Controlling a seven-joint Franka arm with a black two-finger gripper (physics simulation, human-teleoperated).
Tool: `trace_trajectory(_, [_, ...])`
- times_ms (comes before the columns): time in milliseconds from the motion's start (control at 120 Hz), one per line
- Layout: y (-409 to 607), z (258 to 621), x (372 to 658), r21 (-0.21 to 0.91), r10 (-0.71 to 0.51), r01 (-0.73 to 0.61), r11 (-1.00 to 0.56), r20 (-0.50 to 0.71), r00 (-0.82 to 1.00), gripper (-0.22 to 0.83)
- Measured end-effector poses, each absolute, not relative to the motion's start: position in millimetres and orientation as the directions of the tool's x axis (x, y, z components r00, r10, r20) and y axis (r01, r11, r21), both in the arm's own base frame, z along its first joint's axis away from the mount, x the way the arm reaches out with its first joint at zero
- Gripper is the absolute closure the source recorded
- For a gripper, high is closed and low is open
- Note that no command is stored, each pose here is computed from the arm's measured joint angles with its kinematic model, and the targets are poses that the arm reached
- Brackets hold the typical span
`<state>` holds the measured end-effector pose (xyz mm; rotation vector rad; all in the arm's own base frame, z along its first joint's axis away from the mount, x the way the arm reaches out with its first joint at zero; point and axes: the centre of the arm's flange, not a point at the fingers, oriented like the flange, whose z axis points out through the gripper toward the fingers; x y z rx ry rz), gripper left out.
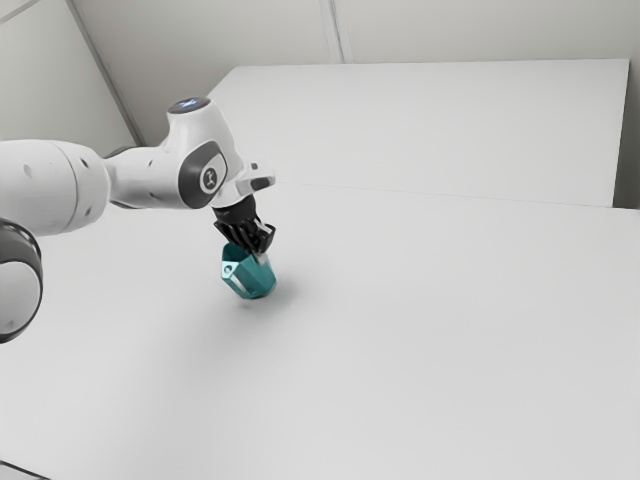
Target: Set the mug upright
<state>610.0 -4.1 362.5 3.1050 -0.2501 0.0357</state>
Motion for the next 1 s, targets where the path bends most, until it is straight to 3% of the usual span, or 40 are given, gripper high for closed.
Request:
trace_trajectory(183, [-4.7,373.3,609.3,0.028,-0.156,-0.158,-0.987,0.043,0.987,0.62])
trace_trajectory(333, [-5.1,403.9,606.3,0.031,-0.157,-0.160,-0.987,0.090,0.984,0.47])
trace_trajectory(500, [3.0,458.1,599.4,0.011,-0.162,-0.167,-0.986,0.173,0.972,0.25])
trace_trajectory(608, [10.9,516.8,605.2,-0.042,-0.185,-0.180,-0.983,0.227,0.956,0.16])
trace_trajectory(875, [30.7,616.1,574.5,-0.153,-0.219,-0.187,-0.970,0.226,0.949,0.06])
trace_trajectory(1000, [48.6,637.7,560.5,-0.161,-0.194,-0.162,-0.974,0.208,0.959,0.04])
